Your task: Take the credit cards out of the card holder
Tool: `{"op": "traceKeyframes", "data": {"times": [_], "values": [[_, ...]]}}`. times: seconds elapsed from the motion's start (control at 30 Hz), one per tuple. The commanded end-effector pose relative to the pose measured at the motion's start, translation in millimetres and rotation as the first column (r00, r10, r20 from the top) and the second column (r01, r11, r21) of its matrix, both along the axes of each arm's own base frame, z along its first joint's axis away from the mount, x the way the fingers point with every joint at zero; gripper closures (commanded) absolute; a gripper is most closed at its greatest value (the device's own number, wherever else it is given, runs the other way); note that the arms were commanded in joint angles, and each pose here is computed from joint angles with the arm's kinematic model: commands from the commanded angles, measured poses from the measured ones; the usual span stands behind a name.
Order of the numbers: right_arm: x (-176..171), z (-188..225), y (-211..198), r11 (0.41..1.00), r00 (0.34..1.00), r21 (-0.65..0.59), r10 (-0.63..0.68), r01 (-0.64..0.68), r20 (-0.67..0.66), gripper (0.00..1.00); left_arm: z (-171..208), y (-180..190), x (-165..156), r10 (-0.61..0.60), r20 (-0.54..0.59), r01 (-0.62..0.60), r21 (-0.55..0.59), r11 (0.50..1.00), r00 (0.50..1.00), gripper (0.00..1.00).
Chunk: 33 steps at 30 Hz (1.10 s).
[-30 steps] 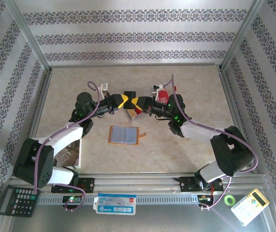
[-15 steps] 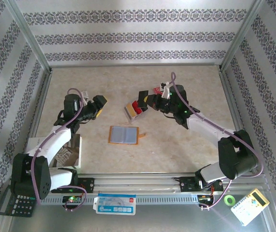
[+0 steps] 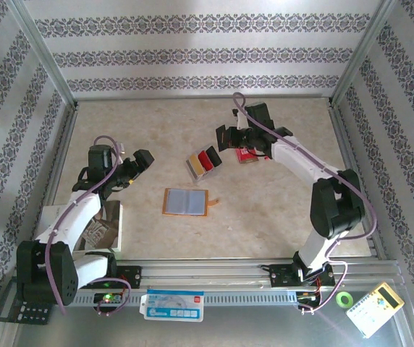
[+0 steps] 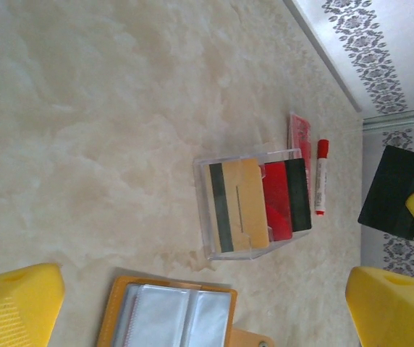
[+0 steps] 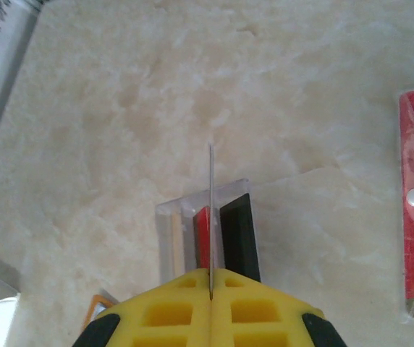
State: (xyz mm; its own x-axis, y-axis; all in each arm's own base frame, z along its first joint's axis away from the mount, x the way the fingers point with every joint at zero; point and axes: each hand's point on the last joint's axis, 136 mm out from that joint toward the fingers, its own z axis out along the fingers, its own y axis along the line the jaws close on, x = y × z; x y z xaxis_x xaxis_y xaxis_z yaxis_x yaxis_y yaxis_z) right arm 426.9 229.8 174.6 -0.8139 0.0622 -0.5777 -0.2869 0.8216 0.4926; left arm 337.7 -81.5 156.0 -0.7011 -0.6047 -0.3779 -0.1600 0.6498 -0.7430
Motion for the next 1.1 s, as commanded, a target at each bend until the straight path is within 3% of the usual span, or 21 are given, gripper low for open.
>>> {"op": "traceKeyframes", "data": {"times": [0.0,0.3,0.5,1.07], "values": [[-0.1,-15.6,7.5,0.993,0.997,-0.087,0.078,-0.079,-0.021,1.00,10.5,8.2,0.9,0.001,0.025,-0.002,0.047,0.999,1.000,0.00],[7.2,-40.9,36.5,0.974,0.987,-0.162,0.150,-0.156,-0.049,1.00,20.5,-4.2,7.5,-0.040,0.035,0.041,-0.038,0.998,0.999,0.00],[5.6,-36.6,32.7,0.966,0.986,-0.195,0.164,-0.169,-0.040,1.00,22.1,-10.2,8.9,-0.034,0.058,0.041,-0.112,0.993,0.998,0.00],[5.0,-47.6,25.6,0.951,0.983,-0.250,0.166,-0.182,-0.082,1.00,39.8,-11.2,9.6,-0.007,0.108,0.025,-0.161,0.987,0.994,0.00]]}}
